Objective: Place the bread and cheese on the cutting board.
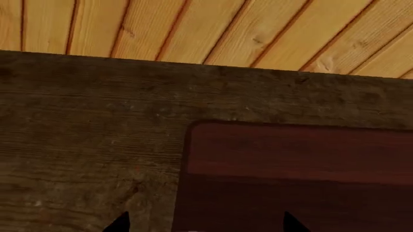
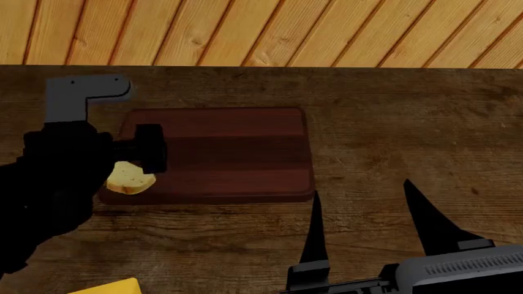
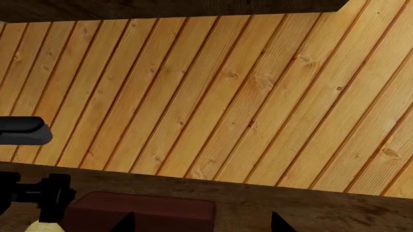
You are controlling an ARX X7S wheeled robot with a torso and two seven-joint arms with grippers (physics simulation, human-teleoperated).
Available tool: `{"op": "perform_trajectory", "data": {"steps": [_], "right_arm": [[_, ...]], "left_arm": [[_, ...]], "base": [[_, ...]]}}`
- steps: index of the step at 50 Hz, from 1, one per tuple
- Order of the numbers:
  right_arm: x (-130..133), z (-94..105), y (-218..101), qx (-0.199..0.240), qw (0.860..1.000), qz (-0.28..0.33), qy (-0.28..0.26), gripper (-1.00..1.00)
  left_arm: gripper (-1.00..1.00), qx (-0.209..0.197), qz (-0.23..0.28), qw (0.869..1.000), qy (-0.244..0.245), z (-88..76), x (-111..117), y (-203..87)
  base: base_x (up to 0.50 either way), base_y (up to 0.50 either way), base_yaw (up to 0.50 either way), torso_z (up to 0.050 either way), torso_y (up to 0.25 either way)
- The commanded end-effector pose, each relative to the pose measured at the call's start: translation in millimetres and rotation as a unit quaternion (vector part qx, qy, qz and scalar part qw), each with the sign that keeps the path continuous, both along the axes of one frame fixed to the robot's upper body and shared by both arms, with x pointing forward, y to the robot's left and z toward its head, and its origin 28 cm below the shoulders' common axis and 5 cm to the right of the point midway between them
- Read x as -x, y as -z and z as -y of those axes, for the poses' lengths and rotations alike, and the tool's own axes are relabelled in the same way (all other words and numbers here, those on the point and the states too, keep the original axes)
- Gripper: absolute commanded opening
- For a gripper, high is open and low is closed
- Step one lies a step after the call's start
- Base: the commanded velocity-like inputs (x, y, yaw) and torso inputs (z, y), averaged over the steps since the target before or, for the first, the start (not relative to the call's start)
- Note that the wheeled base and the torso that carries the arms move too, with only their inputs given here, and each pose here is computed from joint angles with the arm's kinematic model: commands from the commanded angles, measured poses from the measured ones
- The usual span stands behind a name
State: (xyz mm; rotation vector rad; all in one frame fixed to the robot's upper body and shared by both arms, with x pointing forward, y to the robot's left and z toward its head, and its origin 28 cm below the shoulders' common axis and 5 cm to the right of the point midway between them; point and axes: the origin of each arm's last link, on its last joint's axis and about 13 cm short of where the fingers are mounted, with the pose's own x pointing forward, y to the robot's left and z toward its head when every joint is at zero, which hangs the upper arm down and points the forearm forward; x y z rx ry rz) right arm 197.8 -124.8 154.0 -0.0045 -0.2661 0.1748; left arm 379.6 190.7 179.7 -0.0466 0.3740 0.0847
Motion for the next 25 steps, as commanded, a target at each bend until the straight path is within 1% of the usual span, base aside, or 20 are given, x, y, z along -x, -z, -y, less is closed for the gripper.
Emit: {"op": "perform_trajectory", "data": {"steps": [1, 2, 3, 4, 5, 11, 12, 14, 16, 18, 21, 22, 23, 25], "right_arm": [[0.0, 0.1, 0.0, 0.0, 1.0, 0.001, 0.0, 1.0], [-0.1, 0.2, 0.2, 0.0, 1.0, 0.0, 0.0, 1.0], [0.0, 0.2, 0.2, 0.0, 1.0, 0.0, 0.0, 1.0], [0.0, 0.2, 0.1, 0.0, 1.0, 0.0, 0.0, 1.0], [-0.3, 0.0, 0.2, 0.0, 1.0, 0.0, 0.0, 1.0], [-0.7, -0.3, 1.3, 0.002, 1.0, -0.001, 0.0, 1.0], [-0.9, -0.5, 1.6, 0.002, 1.0, -0.002, 0.0, 1.0], [-0.7, -0.9, 1.3, 0.002, 1.0, -0.002, -0.001, 1.0], [0.0, -1.1, 0.7, 0.003, 1.0, -0.001, -0.001, 1.0], [0.3, -0.8, 0.5, 0.002, 1.0, 0.0, 0.0, 1.0], [0.8, -0.4, 0.0, 0.002, 1.0, 0.0, 0.001, 1.0], [0.6, -0.4, -0.2, 0.002, 1.0, 0.0, 0.001, 1.0], [0.6, -0.4, -0.2, 0.002, 1.0, 0.0, 0.001, 1.0], [0.5, -1.0, 0.0, 0.003, 1.0, 0.0, 0.0, 1.0]], "left_arm": [[1.0, 0.081, 0.073, 0.993, -0.037, -8.3, 5.2, -20.3], [1.0, 0.089, 0.086, 0.992, -0.037, -9.1, 5.9, -21.2], [1.0, 0.091, 0.137, 0.986, -0.028, -11.0, 11.1, -22.7], [1.0, 0.093, 0.149, 0.984, -0.025, -11.6, 13.1, -22.2], [1.0, 0.08, 0.146, 0.986, -0.018, -12.8, 15.4, -20.3], [1.0, 0.106, 0.17, 0.979, -0.03, -25.1, 27.8, -28.5], [1.0, 0.107, 0.185, 0.977, -0.027, -27.6, 32.3, -29.5], [1.0, 0.108, 0.188, 0.976, -0.03, -30.8, 37.4, -29.7], [1.0, 0.119, 0.194, 0.974, -0.021, -32.0, 44.4, -32.7], [1.0, 0.12, 0.197, 0.973, -0.016, -34.0, 52.4, -37.4], [1.0, 0.113, 0.213, 0.971, -0.004, -39.4, 66.8, -44.6], [1.0, 0.101, 0.227, 0.969, -0.004, -42.4, 74.0, -48.5], [1.0, 0.101, 0.227, 0.969, -0.004, -42.4, 74.2, -48.5], [1.0, 0.09, 0.259, 0.962, 0.012, -49.1, 90.2, -53.6]], "base": [[0.0, 0.0, 0.0, 0.0, 0.0], [0.0, 0.0, 0.0, 0.0, 0.0], [0.0, 0.0, 0.0, 0.0, 0.0], [0.0, 0.0, 0.0, 0.0, 0.0], [0.0, 0.0, 0.0, 0.0, 0.0], [0.0, 0.0, 0.0, 0.0, 0.0], [0.0, 0.0, 0.0, 0.0, 0.0], [0.0, 0.0, 0.0, 0.0, 0.0], [0.0, 0.0, 0.0, 0.0, 0.0], [0.0, 0.0, 0.0, 0.0, 0.0], [0.0, 0.0, 0.0, 0.0, 0.0], [0.0, 0.0, 0.0, 0.0, 0.0], [0.0, 0.0, 0.0, 0.0, 0.0], [0.0, 0.0, 0.0, 0.0, 0.0]]}}
